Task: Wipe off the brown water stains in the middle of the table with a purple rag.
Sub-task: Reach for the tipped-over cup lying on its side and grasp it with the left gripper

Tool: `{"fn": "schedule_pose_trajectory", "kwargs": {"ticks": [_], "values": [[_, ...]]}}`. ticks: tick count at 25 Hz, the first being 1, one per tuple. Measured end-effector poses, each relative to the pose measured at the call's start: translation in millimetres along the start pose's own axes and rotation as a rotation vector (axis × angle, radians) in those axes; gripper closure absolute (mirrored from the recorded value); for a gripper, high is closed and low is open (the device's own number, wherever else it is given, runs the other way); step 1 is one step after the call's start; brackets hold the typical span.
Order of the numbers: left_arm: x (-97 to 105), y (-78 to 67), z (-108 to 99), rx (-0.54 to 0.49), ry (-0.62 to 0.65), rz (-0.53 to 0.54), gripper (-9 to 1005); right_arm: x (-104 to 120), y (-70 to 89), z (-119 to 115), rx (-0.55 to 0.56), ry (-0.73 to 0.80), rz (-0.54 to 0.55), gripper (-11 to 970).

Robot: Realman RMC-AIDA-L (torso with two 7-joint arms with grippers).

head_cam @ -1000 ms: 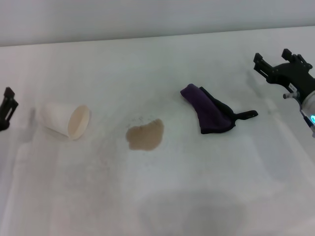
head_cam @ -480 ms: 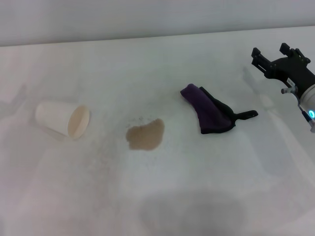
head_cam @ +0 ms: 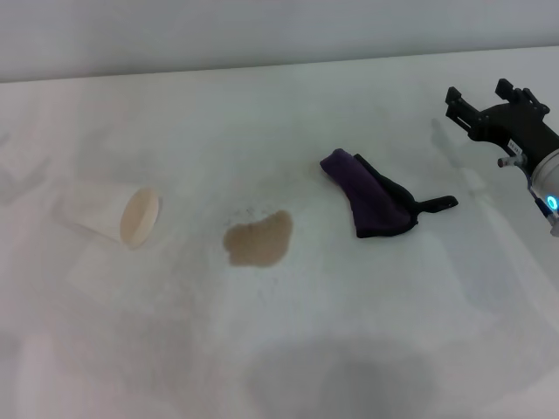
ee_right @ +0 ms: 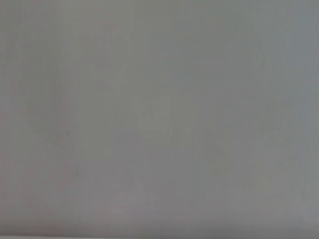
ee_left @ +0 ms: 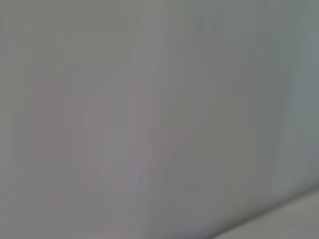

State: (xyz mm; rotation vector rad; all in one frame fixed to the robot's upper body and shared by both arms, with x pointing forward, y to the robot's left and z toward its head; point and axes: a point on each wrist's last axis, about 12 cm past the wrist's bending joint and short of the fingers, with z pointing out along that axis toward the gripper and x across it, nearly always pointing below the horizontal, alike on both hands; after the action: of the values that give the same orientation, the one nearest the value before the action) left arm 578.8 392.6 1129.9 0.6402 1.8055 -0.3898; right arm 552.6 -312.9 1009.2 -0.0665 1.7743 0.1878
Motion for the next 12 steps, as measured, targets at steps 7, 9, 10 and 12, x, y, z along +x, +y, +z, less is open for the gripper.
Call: {"fn": "schedule_pose_trajectory", "kwargs": {"ticks": [7, 9, 10, 12], "values": [[-11.9, -3.1, -6.2, 0.066, 0.05, 0.43, 120, 1.4, 0.6, -0.6, 0.001, 0.005, 0.005, 85], [-17.8, -5.9, -3.8, 0.098, 0.075, 0.483, 120, 1.8, 0.7, -0.7, 0.002, 0.008, 0.006, 85], [-20.1, -6.9, -2.4, 0.114, 0.097, 0.501, 120, 1.9, 0.7, -0.7, 0.002, 0.008, 0.006, 85], [-30.2, -11.1, 5.7, 0.178, 0.173, 0.55, 120, 1.6, 1.1, -0.2, 0.001, 0.008, 0.008, 86]]}}
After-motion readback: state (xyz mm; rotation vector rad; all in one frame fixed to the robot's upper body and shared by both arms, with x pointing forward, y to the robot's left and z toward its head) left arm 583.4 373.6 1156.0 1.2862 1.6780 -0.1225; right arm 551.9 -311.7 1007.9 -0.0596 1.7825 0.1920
